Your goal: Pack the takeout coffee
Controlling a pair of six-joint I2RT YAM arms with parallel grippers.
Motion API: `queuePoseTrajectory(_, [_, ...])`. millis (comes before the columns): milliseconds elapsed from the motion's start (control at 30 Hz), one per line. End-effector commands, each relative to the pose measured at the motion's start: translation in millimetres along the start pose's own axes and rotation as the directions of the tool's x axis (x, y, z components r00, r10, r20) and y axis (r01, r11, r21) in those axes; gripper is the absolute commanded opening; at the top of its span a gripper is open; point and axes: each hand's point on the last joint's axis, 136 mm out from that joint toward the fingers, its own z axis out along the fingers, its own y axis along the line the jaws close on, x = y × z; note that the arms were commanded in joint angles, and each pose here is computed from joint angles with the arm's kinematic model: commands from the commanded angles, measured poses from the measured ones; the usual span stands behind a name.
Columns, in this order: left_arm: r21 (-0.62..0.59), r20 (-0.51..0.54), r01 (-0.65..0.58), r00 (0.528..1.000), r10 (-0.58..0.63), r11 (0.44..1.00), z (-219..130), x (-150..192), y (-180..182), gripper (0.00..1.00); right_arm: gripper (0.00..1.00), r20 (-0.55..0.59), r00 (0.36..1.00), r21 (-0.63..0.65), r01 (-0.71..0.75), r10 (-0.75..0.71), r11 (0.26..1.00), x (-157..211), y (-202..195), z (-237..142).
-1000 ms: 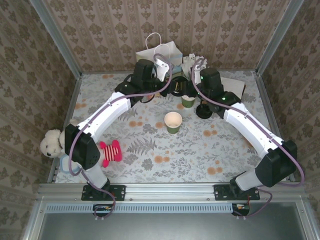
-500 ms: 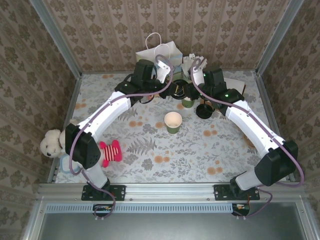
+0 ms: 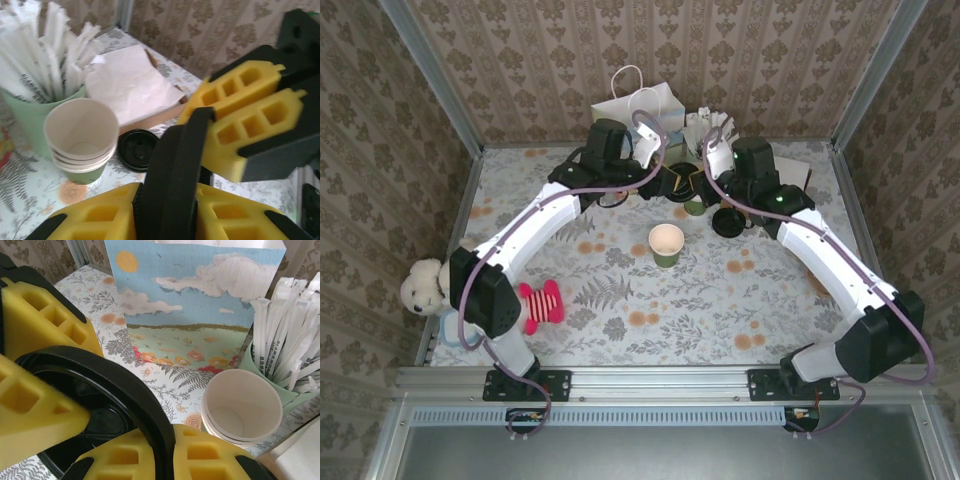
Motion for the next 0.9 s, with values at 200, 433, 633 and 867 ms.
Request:
queuePoseTrajectory(200, [0.109, 0.188, -0.053, 0.982, 0.032, 0.993, -67, -24, -31, 0.78, 0.0, 0.228, 0.913, 0.144, 0.312, -0.338, 0.939, -45, -3, -20])
queuePoseTrajectory(433, [0.057, 0.347, 0.088, 0.932, -0.102, 0.995, -105, -30, -10, 0.88, 0.0, 0.307, 0.799, 0.259, 0.452, -0.517, 0.853, -82, -3, -14])
queuePoseTrajectory(633, [-0.046, 0.385, 0.223, 0.903, -0.189, 0.974, -127, -18, 21, 1.0, 0.0, 0.445, 0.605, 0.285, 0.603, -0.66, 0.745, -101, 26, -12])
queuePoseTrajectory(867, [-0.128, 0.443, 0.523, 0.79, -0.423, 0.843, -154, -15, 74, 1.0, 0.0, 0.486, 0.284, 0.421, 0.753, -0.827, 0.506, -120, 63, -22])
